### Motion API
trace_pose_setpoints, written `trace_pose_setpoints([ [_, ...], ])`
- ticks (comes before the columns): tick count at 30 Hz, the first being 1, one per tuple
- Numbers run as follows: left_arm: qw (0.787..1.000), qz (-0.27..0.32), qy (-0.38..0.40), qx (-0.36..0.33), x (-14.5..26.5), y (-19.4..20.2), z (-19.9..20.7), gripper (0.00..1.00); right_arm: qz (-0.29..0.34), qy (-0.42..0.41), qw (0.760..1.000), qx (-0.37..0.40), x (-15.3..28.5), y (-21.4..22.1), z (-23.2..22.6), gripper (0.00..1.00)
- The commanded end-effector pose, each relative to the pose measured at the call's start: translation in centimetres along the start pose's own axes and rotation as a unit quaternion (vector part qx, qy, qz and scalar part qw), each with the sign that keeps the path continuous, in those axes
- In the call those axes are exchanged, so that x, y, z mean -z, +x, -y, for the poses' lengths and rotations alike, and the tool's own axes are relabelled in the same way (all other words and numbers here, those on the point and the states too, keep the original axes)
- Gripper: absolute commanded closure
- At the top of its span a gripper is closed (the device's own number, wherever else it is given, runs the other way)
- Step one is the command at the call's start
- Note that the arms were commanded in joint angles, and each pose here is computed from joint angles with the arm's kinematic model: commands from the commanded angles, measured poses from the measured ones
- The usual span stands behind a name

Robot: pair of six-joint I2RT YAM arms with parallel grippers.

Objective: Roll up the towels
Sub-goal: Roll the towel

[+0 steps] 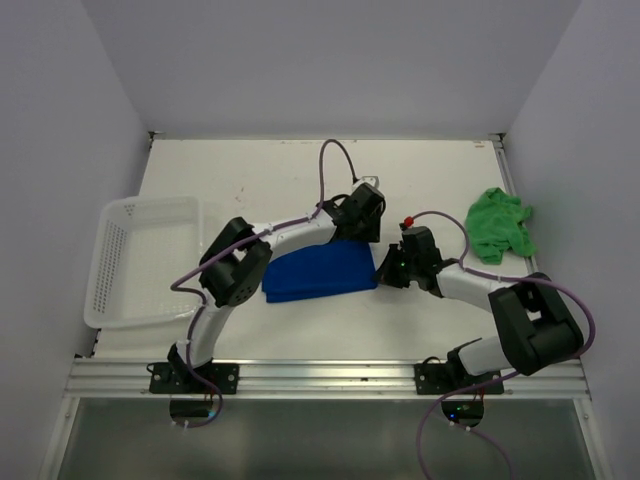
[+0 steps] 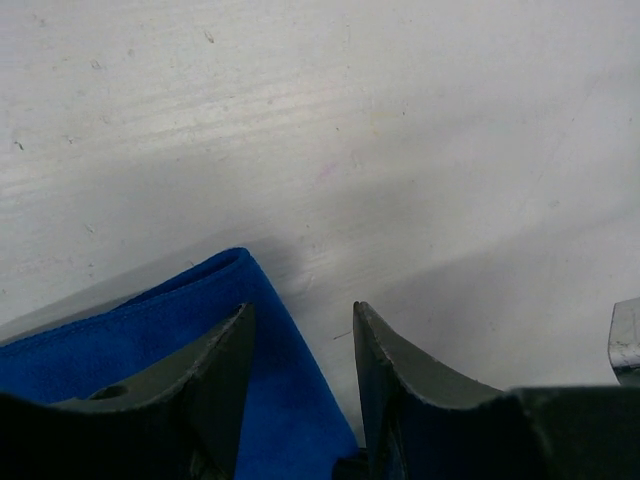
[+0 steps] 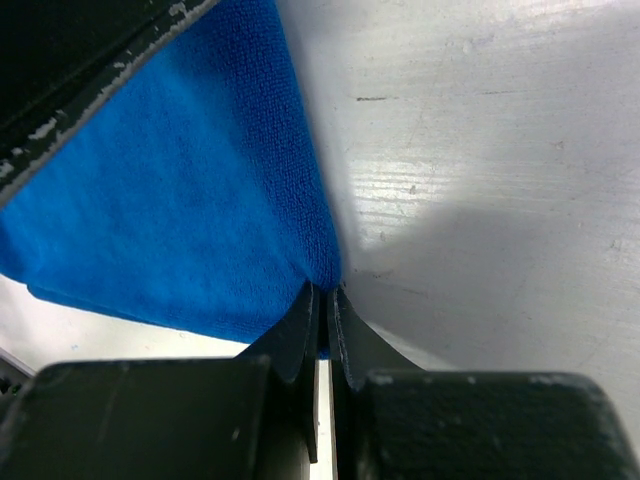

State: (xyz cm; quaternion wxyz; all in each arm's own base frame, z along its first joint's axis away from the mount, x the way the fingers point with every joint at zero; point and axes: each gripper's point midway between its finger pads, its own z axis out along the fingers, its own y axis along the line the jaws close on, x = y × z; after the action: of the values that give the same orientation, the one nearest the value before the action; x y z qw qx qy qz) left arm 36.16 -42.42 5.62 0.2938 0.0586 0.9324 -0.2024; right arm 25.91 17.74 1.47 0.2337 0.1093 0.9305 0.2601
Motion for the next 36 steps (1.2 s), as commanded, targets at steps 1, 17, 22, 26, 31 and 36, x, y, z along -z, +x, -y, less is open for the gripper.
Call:
trace_pose_setpoints([
  [1, 0.999, 0.028, -0.014, -0.020, 0.7, -2.0, 0.4, 0.52, -0.003, 0.039, 0.999, 0.000, -0.7, 0.9, 2.3, 1.00],
  [17, 0.997, 0.010, -0.063, -0.049, -1.9, -0.5, -0.7, 0.53, -0.009, 0.043, 0.999, -0.002, -1.3, 1.2, 2.7, 1.00],
  [22, 0.996, 0.023, -0.063, -0.051, -1.8, -1.1, -0.6, 0.53, -0.017, 0.044, 0.999, -0.003, -1.5, 1.7, 3.0, 1.00],
  [26, 0.997, 0.027, -0.055, -0.051, -2.1, -1.3, -0.1, 0.53, -0.019, 0.046, 0.999, -0.002, -1.5, 1.9, 3.2, 1.00],
  [31, 0.995, 0.027, -0.079, -0.055, -1.4, -1.4, -1.1, 0.53, -0.018, 0.050, 0.999, -0.002, -1.4, 2.1, 3.5, 1.00],
  [36, 0.995, 0.055, -0.072, -0.047, 0.8, -2.9, -0.7, 0.52, -0.016, 0.052, 0.998, 0.001, -1.5, 2.1, 3.7, 1.00],
])
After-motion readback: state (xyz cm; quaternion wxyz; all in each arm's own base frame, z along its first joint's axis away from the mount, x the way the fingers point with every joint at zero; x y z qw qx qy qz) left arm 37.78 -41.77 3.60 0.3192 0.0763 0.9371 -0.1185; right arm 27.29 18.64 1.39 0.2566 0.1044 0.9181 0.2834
